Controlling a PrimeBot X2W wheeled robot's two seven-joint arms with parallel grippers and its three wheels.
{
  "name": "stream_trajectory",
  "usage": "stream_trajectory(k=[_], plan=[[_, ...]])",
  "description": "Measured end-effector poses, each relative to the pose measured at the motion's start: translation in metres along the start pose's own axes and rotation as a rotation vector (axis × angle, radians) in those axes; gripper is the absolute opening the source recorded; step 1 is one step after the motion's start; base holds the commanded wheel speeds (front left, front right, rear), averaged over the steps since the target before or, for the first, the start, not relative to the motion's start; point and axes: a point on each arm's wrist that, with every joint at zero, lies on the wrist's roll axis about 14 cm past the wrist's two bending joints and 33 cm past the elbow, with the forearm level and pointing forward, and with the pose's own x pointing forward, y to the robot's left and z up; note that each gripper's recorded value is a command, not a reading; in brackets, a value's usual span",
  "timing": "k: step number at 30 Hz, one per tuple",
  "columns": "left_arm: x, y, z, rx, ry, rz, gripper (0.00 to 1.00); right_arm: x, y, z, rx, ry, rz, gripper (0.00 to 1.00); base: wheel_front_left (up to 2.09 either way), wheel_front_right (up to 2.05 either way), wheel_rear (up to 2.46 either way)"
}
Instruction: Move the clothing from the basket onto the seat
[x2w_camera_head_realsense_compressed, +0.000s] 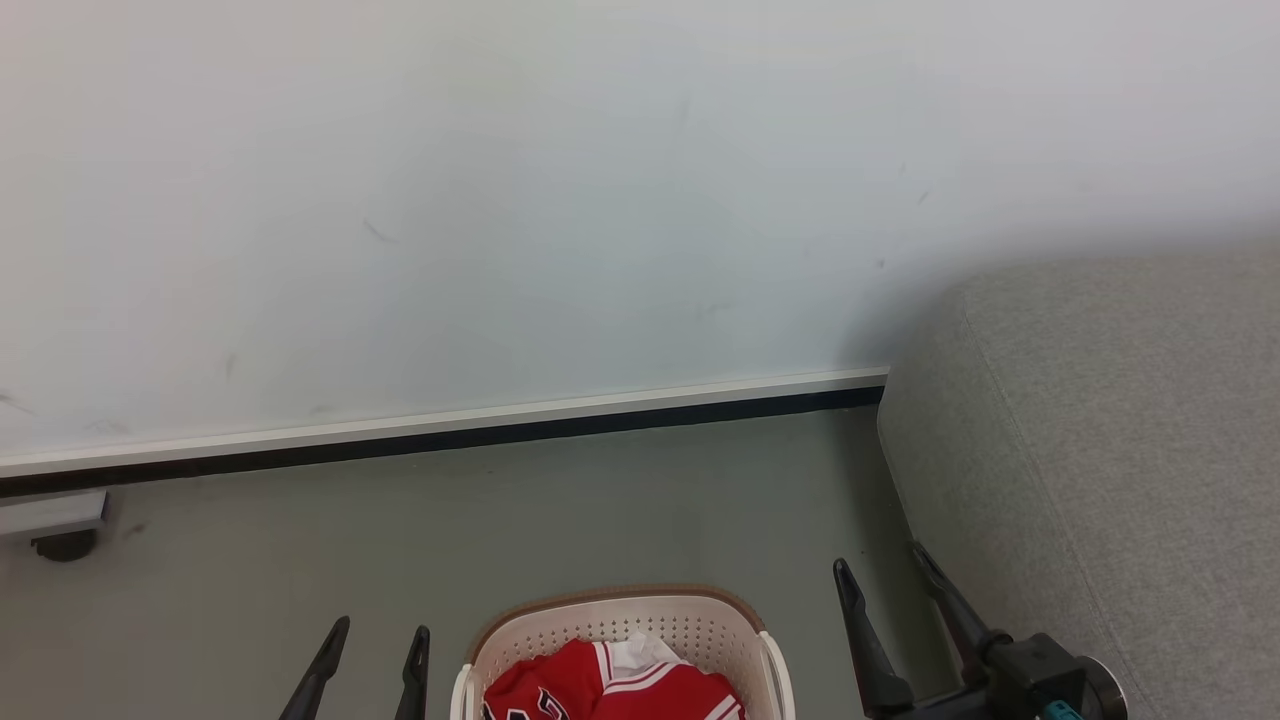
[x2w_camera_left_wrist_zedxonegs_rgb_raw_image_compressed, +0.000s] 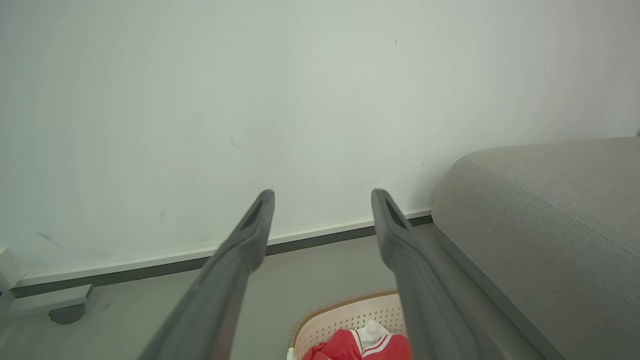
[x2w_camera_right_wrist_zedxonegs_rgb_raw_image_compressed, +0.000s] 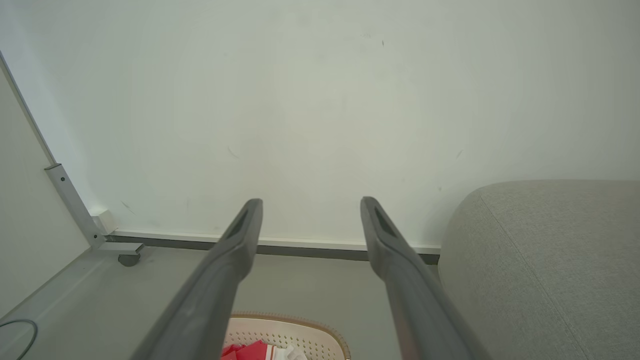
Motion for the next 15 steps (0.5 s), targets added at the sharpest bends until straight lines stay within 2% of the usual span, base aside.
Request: stream_trajectory(k=[15], plan=[[-0.0004,0.0034,-0.0098,-0.008,0.029,0.012,1.00,-0.0004,-0.0011,-0.0049,0.007,0.013,-0.004,1.00,0.00,0.00,0.00]])
